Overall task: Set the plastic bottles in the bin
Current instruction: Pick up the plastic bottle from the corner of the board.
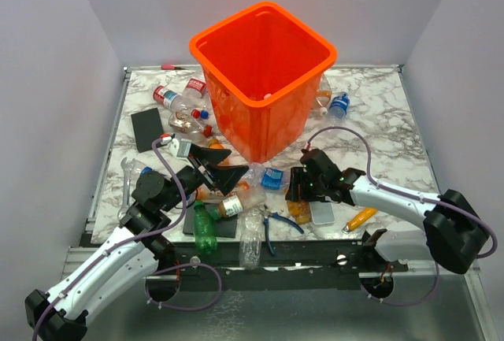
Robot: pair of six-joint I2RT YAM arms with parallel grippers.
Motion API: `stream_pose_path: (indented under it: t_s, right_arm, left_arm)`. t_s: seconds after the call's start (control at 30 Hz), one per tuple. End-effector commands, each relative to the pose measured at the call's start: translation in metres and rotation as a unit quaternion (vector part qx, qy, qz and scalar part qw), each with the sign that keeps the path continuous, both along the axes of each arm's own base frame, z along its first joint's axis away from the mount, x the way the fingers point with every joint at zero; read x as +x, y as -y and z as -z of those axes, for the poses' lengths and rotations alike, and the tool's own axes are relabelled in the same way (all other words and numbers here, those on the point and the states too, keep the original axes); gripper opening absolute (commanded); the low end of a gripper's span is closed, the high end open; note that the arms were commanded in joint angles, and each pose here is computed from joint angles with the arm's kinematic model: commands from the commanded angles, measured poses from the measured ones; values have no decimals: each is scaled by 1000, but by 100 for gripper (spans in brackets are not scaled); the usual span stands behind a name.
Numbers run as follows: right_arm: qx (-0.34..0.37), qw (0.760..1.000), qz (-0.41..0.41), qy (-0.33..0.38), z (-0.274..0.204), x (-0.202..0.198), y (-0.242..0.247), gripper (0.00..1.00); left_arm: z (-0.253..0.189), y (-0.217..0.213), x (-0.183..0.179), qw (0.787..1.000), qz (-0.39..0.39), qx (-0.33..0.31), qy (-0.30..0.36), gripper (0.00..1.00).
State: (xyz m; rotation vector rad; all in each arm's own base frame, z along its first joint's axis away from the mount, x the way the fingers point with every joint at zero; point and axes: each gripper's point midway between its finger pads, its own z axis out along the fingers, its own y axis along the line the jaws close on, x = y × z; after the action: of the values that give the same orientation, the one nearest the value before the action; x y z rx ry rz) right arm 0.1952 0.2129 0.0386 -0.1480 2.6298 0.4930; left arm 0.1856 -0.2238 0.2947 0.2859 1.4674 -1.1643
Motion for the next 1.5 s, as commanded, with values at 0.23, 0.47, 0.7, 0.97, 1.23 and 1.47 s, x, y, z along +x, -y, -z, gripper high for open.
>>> stream_pose_path:
  t_s: [0.23,0.47,0.7,0.97,1.23,1.47]
  right_arm:
    - [167,973,-35,152,-151,-13,-8,46]
    - [405,853,-58,325,-286,-39,-8,43]
    - [512,747,-102,412,-360,-58,-10,41]
    - [574,678,-124,442,-402,-61,-19,39]
    - [599,662,-141,429,-411,-62,-28,38]
    - [602,663,-145,420,-408,-62,-31,38]
  left_arm:
    - [-40,-5,3,999,-19,-35,19,99]
    - [-70,20,-5,990,65,-126,-13,99]
    - [-102,49,-35,970,171,-170,3,99]
    - [-103,94,-85,957,250,-140,36,99]
    - [-93,107,-86,960,249,-126,33,99]
    - [-97,109,-80,963,233,-128,40,65]
